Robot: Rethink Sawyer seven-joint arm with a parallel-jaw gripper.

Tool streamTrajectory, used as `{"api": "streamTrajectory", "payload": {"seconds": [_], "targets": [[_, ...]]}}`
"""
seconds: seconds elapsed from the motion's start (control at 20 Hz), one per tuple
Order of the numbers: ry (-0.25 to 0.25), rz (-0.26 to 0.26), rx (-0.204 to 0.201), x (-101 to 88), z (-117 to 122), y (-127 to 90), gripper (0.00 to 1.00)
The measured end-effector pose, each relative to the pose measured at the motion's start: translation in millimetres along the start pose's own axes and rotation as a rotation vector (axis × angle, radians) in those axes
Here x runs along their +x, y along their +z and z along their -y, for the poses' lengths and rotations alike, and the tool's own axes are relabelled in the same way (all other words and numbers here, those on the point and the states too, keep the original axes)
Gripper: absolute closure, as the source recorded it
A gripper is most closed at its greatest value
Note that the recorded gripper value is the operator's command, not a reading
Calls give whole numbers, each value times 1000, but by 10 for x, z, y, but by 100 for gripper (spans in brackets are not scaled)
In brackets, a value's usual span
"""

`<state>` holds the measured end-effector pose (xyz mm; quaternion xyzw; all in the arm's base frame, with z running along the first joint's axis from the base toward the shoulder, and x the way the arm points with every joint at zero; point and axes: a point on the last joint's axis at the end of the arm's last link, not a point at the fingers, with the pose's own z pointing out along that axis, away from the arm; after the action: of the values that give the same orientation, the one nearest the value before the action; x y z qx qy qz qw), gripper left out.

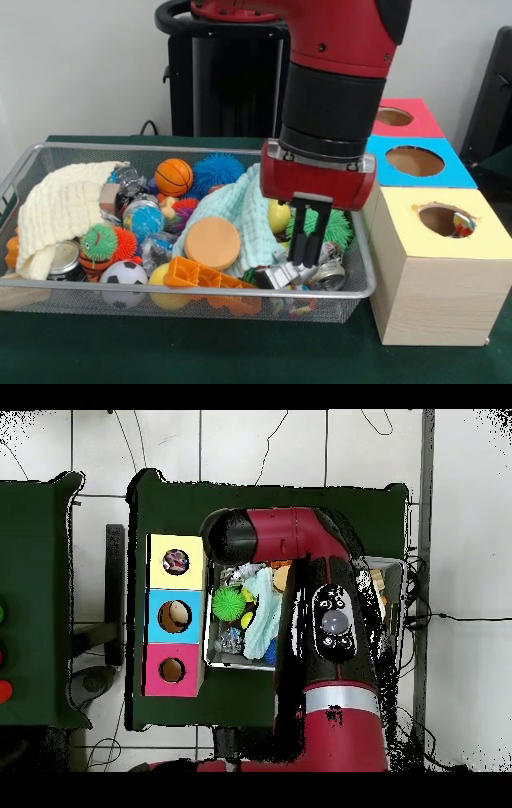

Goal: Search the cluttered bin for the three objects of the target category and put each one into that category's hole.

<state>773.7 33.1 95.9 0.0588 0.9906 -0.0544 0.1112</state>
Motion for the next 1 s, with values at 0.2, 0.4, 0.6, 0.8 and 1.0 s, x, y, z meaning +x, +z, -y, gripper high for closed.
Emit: {"api": "streamTrajectory", "payload": {"seconds": [0.2,0.4,0.6,0.8,1.0], "targets": [[-3,-28,-1,136,4,43,100],[-13,-51,-2,281,-21,74,100],[-52,-35,4,429,-101,136,100],[-106,31,4,471,-255,192,100],[-133,108,-18,449,-384,255,100]]}}
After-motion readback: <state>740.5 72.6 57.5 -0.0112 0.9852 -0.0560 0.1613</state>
